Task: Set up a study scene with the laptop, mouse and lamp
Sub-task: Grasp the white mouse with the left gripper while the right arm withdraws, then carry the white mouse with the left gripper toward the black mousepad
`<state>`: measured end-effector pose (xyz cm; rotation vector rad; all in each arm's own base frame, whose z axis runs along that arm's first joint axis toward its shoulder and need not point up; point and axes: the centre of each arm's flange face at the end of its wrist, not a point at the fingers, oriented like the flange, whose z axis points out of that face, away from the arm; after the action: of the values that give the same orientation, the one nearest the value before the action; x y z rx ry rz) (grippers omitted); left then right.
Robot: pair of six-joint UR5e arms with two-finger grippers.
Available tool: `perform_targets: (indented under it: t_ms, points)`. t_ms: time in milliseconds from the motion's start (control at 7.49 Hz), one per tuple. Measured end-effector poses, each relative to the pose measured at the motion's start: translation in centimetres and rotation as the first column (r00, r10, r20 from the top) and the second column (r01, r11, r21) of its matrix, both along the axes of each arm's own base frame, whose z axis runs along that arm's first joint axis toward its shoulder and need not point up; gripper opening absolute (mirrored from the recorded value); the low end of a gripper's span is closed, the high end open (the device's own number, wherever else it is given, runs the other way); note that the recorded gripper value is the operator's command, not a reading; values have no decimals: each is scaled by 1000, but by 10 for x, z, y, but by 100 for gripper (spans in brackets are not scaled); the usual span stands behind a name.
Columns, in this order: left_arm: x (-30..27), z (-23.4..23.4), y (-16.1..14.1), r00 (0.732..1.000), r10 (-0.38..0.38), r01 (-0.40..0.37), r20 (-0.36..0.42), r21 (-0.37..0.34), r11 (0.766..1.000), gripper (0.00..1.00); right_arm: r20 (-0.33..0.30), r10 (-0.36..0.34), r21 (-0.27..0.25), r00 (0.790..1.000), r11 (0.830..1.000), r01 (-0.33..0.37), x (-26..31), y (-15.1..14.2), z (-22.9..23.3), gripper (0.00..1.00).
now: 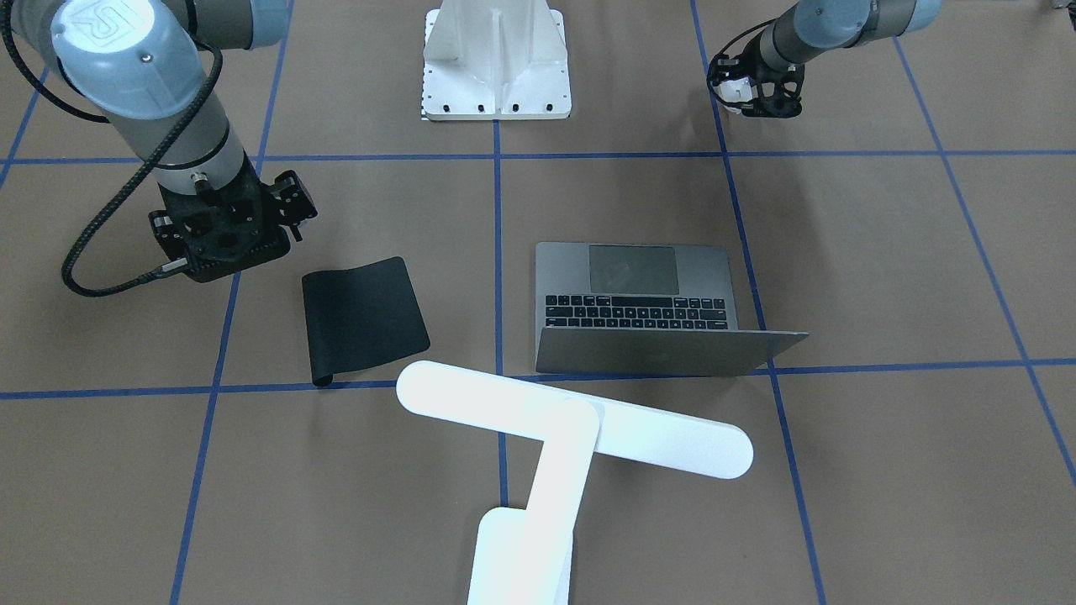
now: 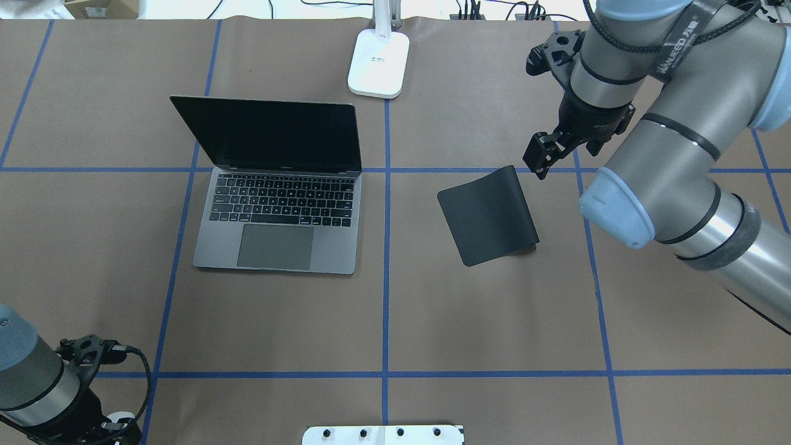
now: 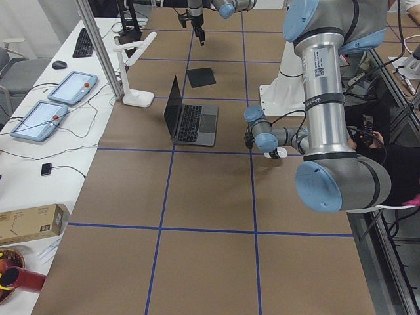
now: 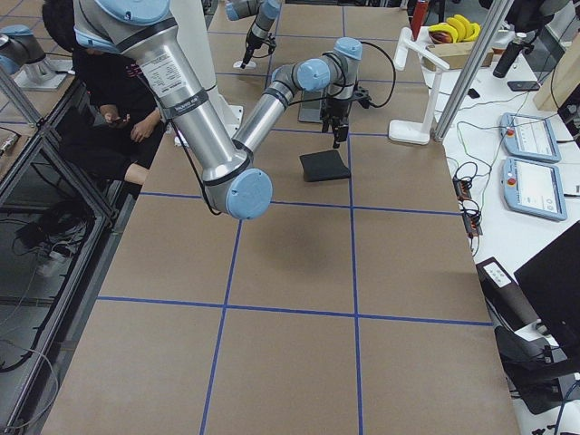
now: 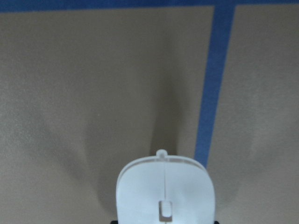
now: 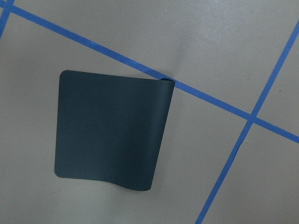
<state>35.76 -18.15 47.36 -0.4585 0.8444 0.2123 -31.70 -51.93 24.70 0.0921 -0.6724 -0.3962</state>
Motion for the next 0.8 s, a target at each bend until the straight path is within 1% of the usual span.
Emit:
perform_targets:
  t_ms: [267, 401, 534, 668, 801]
  points:
    - [-1, -20, -19, 998, -45, 46, -46, 26, 999, 66, -15, 52, -3, 999, 999, -52, 52, -21, 22, 100]
    - [3, -34, -32, 994, -71, 75, -79, 40, 996, 66, -27, 61, -2, 998, 998, -61, 83, -31, 42, 100]
    - [9, -52, -47, 989, -94, 101, -112, 55, 993, 66, -33, 67, -12, 997, 998, -68, 111, -36, 62, 100]
    - [21, -77, -65, 986, -108, 118, -130, 73, 990, 66, -32, 79, -31, 996, 996, -80, 132, -39, 78, 100]
    - [39, -111, -87, 986, -114, 126, -125, 95, 988, 66, -32, 88, -46, 996, 995, -89, 145, -39, 89, 100]
